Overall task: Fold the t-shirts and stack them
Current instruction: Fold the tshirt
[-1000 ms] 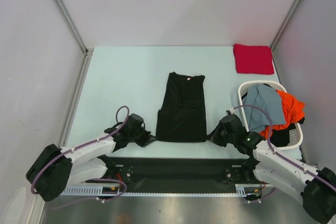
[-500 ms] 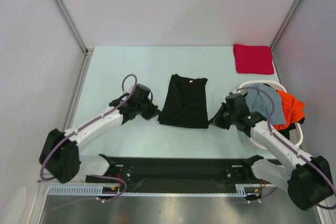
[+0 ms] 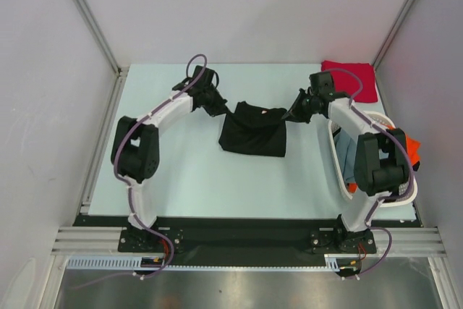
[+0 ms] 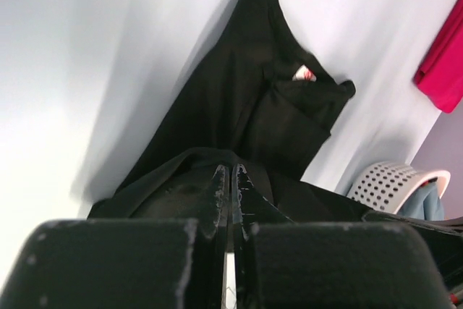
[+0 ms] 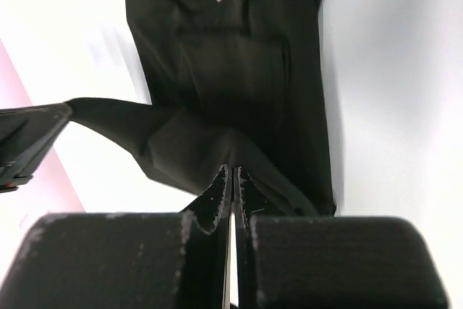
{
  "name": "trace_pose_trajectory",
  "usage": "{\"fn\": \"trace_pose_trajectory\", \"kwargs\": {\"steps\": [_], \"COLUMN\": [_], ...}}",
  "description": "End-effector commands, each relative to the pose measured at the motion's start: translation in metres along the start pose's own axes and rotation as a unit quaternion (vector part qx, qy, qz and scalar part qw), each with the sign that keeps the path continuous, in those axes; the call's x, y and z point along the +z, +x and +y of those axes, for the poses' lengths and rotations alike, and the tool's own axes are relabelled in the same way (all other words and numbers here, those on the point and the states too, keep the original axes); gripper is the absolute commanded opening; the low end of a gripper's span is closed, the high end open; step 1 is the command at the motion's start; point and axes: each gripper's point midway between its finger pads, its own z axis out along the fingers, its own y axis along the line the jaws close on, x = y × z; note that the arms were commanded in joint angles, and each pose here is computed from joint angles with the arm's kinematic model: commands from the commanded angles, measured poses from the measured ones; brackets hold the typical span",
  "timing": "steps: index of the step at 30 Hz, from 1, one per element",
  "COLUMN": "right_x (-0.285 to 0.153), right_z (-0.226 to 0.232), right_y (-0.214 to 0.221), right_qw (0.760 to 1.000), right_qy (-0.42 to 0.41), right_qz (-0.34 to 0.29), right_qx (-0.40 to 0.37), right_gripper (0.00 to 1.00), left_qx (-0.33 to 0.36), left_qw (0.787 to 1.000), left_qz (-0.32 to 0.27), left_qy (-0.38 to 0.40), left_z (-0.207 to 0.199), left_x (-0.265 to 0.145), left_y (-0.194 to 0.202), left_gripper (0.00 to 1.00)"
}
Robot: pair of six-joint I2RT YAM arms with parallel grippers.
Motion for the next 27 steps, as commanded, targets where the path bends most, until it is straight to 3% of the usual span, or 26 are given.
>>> {"fn": "trace_pose_trajectory", "kwargs": {"steps": [1, 11, 20, 24, 27], "right_x": [0.001, 0.028, 0.049, 0.057, 0.066], "right_z": [0.008, 0.006, -0.005, -0.014, -0.019], "right_y": [-0.019, -0.057, -0.079, -0.086, -0.106], "right_qw": [1.000, 0.999, 0.998, 0.998, 0.999], "right_qy": [-0.018, -0.035, -0.046, -0.039, -0.044], "right_qz": [0.009, 0.019, 0.032, 0.038, 0.018], "right_qx": [-0.012, 0.003, 0.022, 0.027, 0.020], "right_gripper": [0.00, 0.00, 0.00, 0.02, 0.09], "left_qx": [0.022, -0.007, -0.029, -0.034, -0.001], "left_qw": [0.999, 0.995, 0.992, 0.993, 0.997], "left_qz": [0.015, 0.013, 0.026, 0.023, -0.007], "left_qy": [0.046, 0.094, 0.118, 0.107, 0.082], "left_z": [-0.027, -0.045, -0.049, -0.043, -0.035], "left_x": [0.001, 0.030, 0.054, 0.062, 0.071], "left_y": [-0.015, -0.051, -0.058, -0.062, -0.077], "left_gripper": [0.00, 0.00, 0.01, 0.11, 0.17]}}
